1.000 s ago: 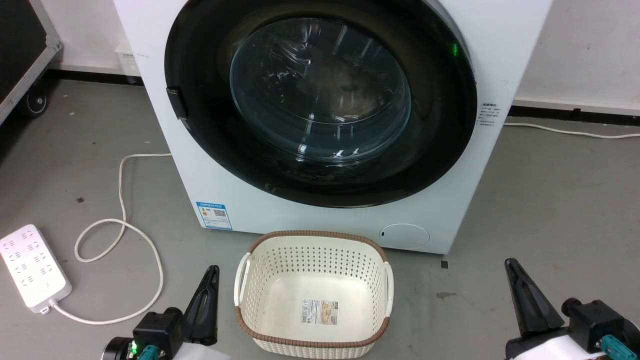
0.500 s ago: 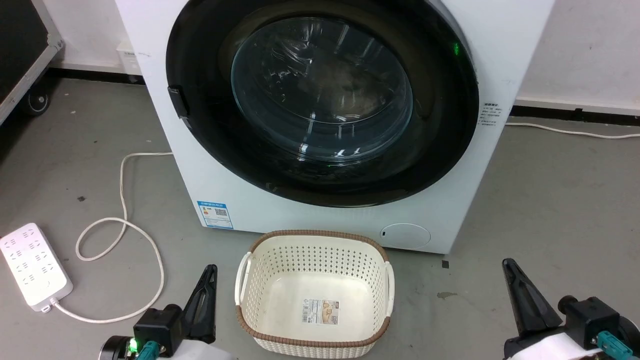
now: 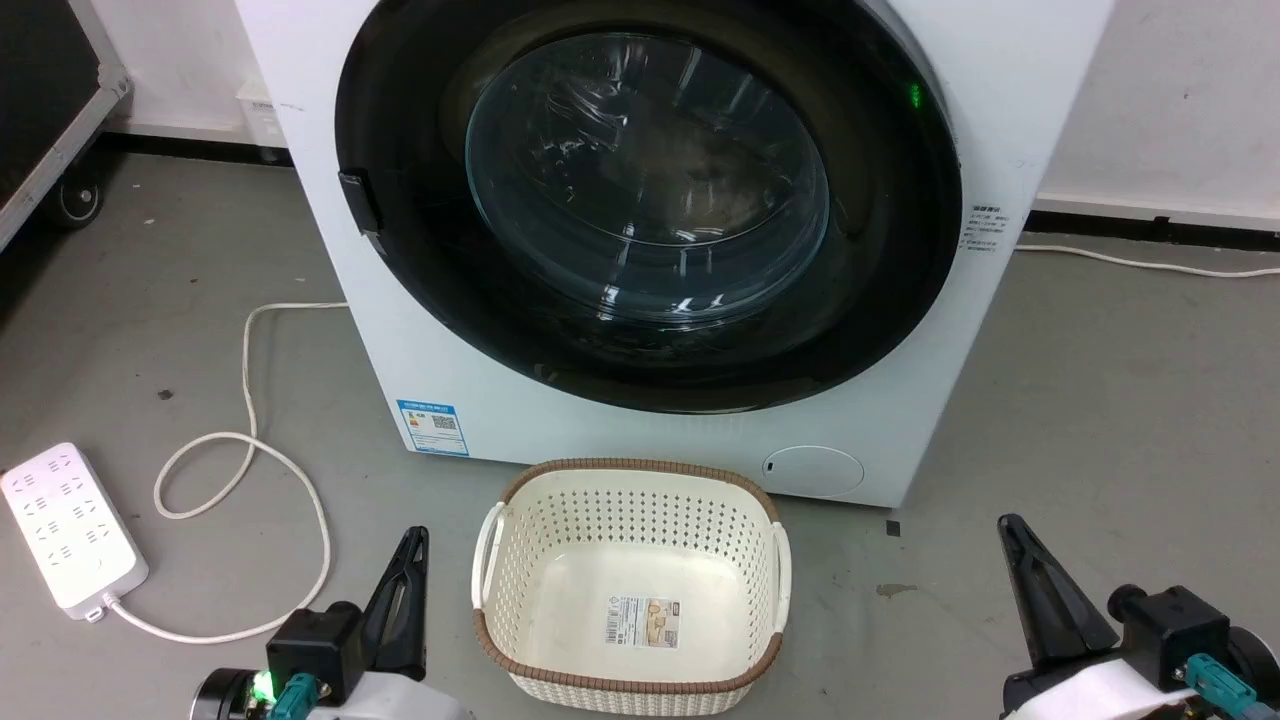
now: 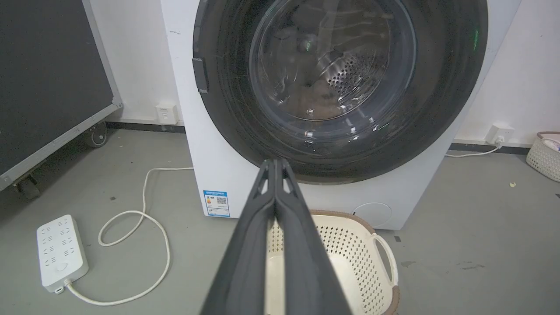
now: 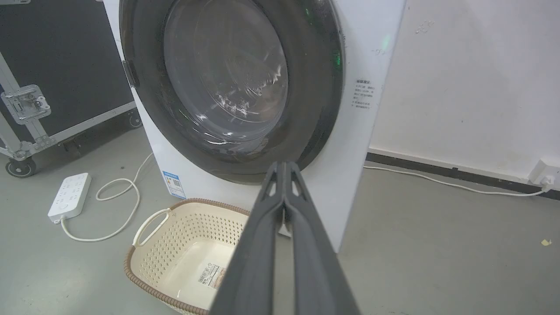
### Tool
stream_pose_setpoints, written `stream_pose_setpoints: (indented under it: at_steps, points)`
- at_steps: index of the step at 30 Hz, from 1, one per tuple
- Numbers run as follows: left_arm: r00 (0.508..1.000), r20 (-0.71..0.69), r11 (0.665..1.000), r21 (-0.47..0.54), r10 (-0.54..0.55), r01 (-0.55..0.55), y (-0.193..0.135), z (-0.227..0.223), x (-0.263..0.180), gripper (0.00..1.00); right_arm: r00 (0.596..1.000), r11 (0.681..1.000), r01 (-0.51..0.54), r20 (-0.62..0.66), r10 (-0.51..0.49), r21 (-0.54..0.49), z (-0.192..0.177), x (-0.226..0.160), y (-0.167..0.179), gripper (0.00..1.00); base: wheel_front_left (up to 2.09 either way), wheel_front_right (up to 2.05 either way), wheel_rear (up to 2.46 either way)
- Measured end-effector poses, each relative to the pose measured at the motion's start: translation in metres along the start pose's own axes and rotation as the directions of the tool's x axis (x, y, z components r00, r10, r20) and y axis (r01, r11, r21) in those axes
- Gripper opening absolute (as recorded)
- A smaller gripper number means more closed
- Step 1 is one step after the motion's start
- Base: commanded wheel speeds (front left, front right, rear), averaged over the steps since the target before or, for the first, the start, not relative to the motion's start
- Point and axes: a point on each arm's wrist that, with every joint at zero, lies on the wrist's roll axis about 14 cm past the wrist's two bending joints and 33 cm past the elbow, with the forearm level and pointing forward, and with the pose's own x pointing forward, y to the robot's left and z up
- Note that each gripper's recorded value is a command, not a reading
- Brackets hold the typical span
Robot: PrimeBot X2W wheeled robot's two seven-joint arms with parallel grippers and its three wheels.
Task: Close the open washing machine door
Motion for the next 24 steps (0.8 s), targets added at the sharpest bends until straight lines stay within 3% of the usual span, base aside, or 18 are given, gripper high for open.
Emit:
stream_pose_setpoints:
  at_steps: [24]
  points:
    - [0.999,-0.022,0.999,0.033,0.03,-0.029,0.0074,0.0023,0.0023,0.0,0.999,1.0,-0.013,-0.036,0.013,-0.01,-0.0025,0.0032,0.0057,0.0,0.0,0.0,0.0]
